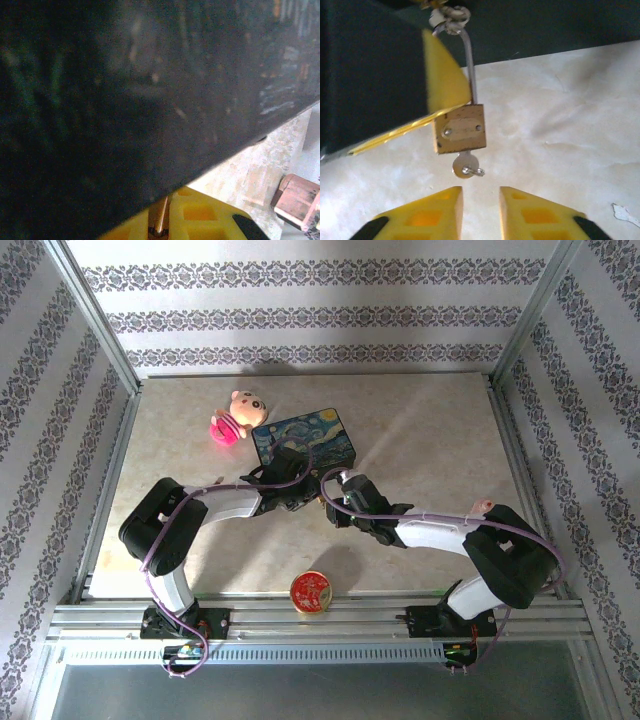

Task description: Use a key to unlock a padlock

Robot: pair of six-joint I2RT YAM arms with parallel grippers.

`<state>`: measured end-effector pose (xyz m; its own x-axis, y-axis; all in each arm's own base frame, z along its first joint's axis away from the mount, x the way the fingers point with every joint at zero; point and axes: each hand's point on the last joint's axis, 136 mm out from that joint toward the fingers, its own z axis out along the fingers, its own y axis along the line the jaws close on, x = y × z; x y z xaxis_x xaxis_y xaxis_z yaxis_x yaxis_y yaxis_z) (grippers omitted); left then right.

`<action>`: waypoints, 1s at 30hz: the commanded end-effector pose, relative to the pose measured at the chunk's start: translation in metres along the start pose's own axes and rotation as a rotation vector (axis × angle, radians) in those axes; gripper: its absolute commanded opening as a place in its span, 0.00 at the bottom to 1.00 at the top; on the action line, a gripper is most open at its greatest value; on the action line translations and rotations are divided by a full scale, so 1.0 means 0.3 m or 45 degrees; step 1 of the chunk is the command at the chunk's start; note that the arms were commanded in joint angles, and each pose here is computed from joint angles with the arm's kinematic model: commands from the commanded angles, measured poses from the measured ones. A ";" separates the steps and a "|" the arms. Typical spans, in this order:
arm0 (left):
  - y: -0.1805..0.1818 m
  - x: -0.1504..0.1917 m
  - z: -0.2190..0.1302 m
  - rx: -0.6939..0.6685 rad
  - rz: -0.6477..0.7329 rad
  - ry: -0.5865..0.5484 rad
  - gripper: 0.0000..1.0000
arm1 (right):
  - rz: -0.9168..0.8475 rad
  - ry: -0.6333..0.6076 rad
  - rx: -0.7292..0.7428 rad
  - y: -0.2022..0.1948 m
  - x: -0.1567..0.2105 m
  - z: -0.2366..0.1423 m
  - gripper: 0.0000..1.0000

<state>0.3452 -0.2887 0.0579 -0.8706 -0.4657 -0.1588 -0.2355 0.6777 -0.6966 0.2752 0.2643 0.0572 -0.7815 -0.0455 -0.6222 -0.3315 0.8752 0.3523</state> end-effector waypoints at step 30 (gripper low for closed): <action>0.054 0.042 0.005 -0.064 -0.099 0.109 0.13 | -0.331 0.071 0.218 0.026 0.019 0.074 0.32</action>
<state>0.3444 -0.2902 0.0600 -0.8727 -0.4730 -0.1209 -0.2588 0.6581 -0.7071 0.2770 0.2798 0.0442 -0.7188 -0.2776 -0.6373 -0.4294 0.8983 0.0930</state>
